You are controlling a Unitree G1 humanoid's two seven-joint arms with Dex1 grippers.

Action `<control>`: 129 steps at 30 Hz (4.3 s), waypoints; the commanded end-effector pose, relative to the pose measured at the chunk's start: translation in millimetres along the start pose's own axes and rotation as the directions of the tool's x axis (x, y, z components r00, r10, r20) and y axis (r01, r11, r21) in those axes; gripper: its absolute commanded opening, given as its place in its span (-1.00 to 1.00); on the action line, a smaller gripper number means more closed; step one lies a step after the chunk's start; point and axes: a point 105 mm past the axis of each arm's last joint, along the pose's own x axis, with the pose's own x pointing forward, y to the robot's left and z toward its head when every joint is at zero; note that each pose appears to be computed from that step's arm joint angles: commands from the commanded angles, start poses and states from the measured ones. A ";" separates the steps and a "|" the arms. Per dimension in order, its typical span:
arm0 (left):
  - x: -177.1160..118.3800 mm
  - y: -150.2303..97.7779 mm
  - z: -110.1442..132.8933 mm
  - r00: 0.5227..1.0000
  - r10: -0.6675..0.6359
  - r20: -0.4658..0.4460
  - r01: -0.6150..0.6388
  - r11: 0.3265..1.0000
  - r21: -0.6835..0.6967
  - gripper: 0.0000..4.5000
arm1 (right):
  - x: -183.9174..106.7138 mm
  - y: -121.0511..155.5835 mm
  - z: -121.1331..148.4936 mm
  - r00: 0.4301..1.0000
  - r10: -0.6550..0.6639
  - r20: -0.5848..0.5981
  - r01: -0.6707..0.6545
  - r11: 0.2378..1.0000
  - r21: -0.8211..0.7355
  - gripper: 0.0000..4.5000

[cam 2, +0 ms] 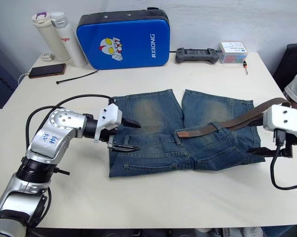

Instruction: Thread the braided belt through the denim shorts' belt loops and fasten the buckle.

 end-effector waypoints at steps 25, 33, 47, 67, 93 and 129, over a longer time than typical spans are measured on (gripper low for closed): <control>-16.5 7.7 35.4 0.970 0.217 0.106 -0.219 0.976 0.005 1.00 | 94.8 19.4 5.6 0.876 -0.447 0.181 -0.270 -0.143 0.952 0.97; -15.2 4.5 37.0 0.973 0.206 0.104 -0.207 0.978 0.004 1.00 | 105.7 17.2 15.2 0.865 -0.461 0.199 -0.307 -0.171 0.936 0.97; -13.6 4.7 35.9 0.975 0.207 0.087 -0.209 0.978 0.015 1.00 | 125.2 15.3 13.9 0.858 -0.464 0.220 -0.367 -0.256 0.894 0.97; -12.3 0.7 31.0 0.977 0.202 0.064 -0.203 0.979 0.005 1.00 | 133.6 21.3 0.2 0.817 -0.534 0.217 -0.433 -0.321 0.842 -0.97; -16.8 5.3 30.4 0.979 0.198 0.046 -0.200 0.980 0.022 1.00 | 148.8 26.3 18.9 0.750 -0.580 0.319 -0.224 0.231 0.947 -0.97; -7.3 3.0 28.7 0.983 0.180 0.047 -0.181 0.983 0.033 1.00 | 165.9 58.4 43.7 0.820 -0.492 0.292 -0.375 -0.076 0.924 0.39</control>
